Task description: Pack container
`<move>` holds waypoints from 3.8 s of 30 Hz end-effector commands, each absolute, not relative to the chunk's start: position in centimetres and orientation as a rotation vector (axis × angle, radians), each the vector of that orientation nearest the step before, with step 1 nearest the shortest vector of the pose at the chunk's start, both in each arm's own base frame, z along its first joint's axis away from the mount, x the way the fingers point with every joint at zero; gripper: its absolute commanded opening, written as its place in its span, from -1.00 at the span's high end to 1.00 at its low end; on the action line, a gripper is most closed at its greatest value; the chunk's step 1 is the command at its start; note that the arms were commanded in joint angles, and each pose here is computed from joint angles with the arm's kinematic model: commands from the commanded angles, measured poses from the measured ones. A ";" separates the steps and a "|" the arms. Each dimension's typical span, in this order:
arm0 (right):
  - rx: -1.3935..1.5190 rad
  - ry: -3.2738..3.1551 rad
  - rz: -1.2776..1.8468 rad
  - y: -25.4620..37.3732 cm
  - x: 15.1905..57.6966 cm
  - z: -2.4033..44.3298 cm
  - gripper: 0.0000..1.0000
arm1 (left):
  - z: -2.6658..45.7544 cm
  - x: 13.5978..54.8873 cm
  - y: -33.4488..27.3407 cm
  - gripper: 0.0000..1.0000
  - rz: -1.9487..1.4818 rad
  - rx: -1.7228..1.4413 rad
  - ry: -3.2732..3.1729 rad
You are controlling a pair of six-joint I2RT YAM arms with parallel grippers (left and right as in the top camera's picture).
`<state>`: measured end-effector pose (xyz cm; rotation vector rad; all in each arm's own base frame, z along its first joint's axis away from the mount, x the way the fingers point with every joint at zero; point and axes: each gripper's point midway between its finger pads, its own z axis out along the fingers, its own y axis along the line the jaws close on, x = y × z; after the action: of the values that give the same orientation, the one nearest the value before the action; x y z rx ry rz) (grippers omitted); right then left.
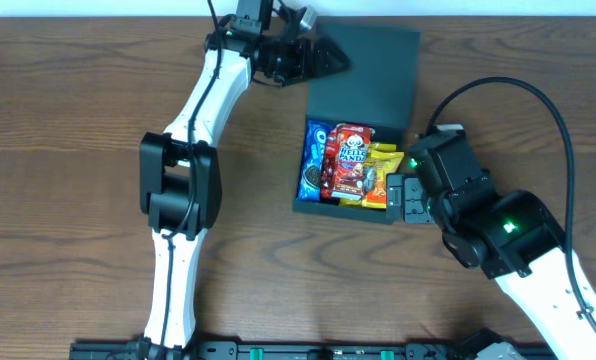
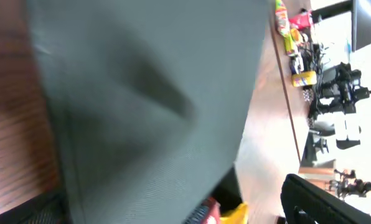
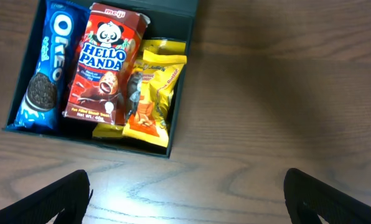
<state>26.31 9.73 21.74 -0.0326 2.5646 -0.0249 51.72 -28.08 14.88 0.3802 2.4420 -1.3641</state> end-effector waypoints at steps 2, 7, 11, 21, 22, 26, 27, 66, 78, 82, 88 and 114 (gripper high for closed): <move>-0.015 2.543 -0.035 9.6 26.5 22.3 -0.98 | 18.8 50.5 -29.0 -0.91 -1.336 0.519 2.356; -0.013 2.539 -0.042 9.5 26.6 22.3 -0.99 | 19.5 49.1 -28.3 -0.92 -1.132 0.590 2.407; -0.010 2.535 -0.052 9.4 26.7 22.4 -0.99 | 21.9 47.4 -27.8 -0.91 -1.056 0.645 2.401; -0.003 2.527 -0.072 9.2 26.8 22.5 -0.99 | 23.2 43.8 -26.0 -0.92 -0.965 0.636 2.525; -0.003 2.525 -0.071 9.2 26.8 22.5 -0.99 | 23.2 43.2 -25.9 -0.92 -0.960 0.638 2.548; -0.001 2.521 -0.067 9.2 26.9 22.5 -0.99 | 24.1 40.8 -25.3 -0.91 -0.938 0.663 2.599; -0.001 2.521 -0.065 9.2 26.9 22.5 -0.99 | 24.3 40.4 -25.1 -0.92 -0.916 0.664 2.609; -0.231 2.549 0.284 16.2 28.8 21.2 -0.99 | 23.7 27.2 -10.0 -0.91 0.060 0.298 2.818; -0.267 2.612 0.209 17.1 30.8 17.8 -0.98 | 13.1 23.7 -11.6 -0.92 -0.157 0.308 2.792; -0.280 2.646 0.208 18.5 31.3 15.8 -0.99 | 11.5 23.0 -14.2 -0.91 -0.226 0.410 2.764; -0.247 2.687 0.183 19.4 32.0 13.4 -0.99 | 11.0 21.7 -17.4 -0.91 -0.260 0.571 2.736; -0.063 2.737 -0.091 13.2 34.6 9.2 -0.99 | 9.6 16.6 -16.7 -0.91 0.095 0.634 2.785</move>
<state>34.68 14.79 10.58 -0.1002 2.7104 -0.0285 16.21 -17.24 9.63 0.6513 2.8004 0.0374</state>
